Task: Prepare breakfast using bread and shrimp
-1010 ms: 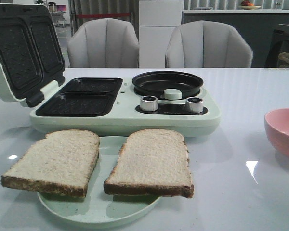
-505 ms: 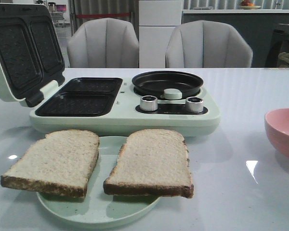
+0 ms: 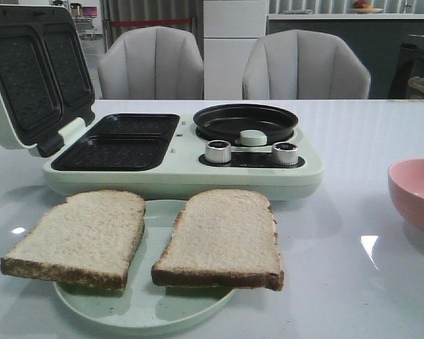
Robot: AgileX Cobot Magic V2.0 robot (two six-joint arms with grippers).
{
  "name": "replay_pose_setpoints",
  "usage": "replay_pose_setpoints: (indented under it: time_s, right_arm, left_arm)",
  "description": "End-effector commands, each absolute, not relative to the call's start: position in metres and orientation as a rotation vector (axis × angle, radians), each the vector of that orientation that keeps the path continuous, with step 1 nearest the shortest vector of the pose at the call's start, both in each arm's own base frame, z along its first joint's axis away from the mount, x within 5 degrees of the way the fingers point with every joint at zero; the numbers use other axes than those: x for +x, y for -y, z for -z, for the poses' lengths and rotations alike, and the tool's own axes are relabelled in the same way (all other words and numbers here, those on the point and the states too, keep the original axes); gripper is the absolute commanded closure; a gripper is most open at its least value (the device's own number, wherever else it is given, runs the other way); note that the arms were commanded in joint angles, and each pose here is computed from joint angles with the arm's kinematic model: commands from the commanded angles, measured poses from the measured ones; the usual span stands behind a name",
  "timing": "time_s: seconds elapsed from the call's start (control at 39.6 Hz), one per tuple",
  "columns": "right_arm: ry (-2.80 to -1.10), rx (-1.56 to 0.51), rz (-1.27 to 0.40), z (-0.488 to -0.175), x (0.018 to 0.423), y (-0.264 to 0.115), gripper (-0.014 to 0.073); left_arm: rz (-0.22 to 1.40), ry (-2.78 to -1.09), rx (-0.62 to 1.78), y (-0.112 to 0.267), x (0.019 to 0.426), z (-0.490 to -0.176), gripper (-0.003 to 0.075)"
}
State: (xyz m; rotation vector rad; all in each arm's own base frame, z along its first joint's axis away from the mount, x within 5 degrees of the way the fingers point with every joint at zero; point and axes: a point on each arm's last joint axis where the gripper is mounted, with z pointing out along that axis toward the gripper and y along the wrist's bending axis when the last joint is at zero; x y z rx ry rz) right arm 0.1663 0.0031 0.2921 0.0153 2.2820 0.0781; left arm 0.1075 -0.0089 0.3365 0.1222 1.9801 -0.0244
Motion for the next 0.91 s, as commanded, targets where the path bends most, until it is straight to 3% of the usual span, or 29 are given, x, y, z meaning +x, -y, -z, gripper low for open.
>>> replay_pose_setpoints:
  time_s: [0.0,0.56,0.88]
  right_arm:
    - [-2.175,0.022,-0.07,-0.309,0.172,-0.002,0.0096]
    - [-2.175,0.022,-0.07,-0.309,0.172,-0.002,0.0096]
    - [-2.175,0.022,-0.07,-0.309,0.172,-0.002,0.0096]
  left_arm:
    - [0.035,-1.879,0.241,0.017,0.111,-0.348,0.0159]
    - [-0.033,-1.793,1.275,0.095,0.113,-0.274,0.0162]
    - [-0.437,-1.734,1.593,0.151,0.119,-0.226,0.019]
